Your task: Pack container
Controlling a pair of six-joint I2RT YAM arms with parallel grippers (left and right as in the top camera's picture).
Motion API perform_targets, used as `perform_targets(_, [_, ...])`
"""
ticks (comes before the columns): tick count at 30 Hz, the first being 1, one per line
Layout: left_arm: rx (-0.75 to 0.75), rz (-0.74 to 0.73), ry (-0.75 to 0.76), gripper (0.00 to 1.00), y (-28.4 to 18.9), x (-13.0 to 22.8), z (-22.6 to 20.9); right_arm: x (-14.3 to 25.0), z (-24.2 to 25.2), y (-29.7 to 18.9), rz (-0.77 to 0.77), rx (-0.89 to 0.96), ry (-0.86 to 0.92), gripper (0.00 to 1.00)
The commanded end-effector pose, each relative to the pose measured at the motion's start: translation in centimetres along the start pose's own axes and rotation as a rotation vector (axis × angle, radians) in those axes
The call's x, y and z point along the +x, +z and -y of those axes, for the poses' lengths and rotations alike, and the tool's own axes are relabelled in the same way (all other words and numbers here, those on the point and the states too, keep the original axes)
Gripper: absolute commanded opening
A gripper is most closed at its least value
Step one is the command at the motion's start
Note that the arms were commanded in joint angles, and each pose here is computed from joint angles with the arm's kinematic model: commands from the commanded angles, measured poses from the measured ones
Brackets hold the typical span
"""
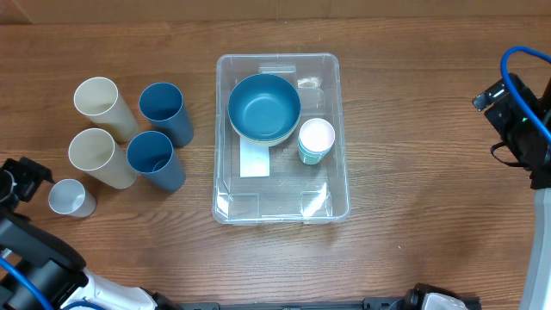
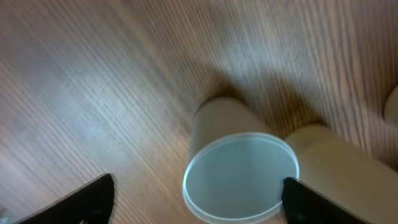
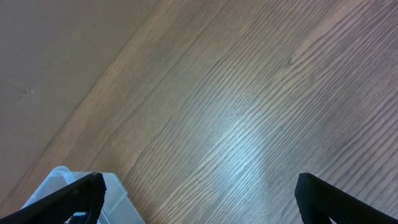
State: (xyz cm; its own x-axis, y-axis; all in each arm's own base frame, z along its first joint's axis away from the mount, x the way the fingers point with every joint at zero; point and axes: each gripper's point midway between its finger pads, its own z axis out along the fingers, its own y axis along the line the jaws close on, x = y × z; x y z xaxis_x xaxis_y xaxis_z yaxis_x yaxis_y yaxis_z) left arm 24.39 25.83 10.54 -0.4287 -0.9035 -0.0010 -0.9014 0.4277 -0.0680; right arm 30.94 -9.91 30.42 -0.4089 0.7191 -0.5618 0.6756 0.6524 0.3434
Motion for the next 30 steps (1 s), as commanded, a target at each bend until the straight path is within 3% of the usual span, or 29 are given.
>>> perform_targets(1, [0.015, -0.055, 0.049, 0.7, 3.0, 2.0, 0.0, -0.4, 0.0, -0.4, 0.019, -0.003, 0.008, 1.0])
perform_targets(5, [-0.01, -0.058, 0.045, 0.54, 4.9, 2.5, -0.7, -0.4, 0.0, -0.4, 0.019, -0.003, 0.009, 1.0])
perform_targets(9, [-0.008, -0.052, 0.014, 0.04, 5.5, 2.5, -0.7, -0.4, 0.0, -0.4, 0.019, -0.003, 0.009, 1.0])
perform_targets(14, [0.04, -0.007, -0.027, 0.04, 1.6, 1.5, -0.6, -0.4, 0.0, -0.4, 0.019, -0.003, 0.009, 1.0])
perform_targets(19, [0.187, 0.182, 0.067, 0.04, -12.3, 2.5, 2.4, -0.4, 0.0, -0.4, 0.019, -0.003, 0.009, 1.0])
perform_targets(23, [0.331, 0.461, 0.31, 0.04, -23.6, 8.6, 7.0, -0.4, 0.0, -0.4, 0.019, -0.003, 0.009, 1.0])
perform_targets(26, [0.517, 0.624, 0.703, 0.04, -28.6, 15.7, 14.1, -0.4, 0.0, -0.4, 0.019, -0.003, 0.009, 1.0])
perform_targets(30, [0.641, 0.526, 1.307, 0.04, -26.9, 27.6, 22.8, -0.4, 0.0, -0.4, 0.019, -0.003, 0.009, 1.0])
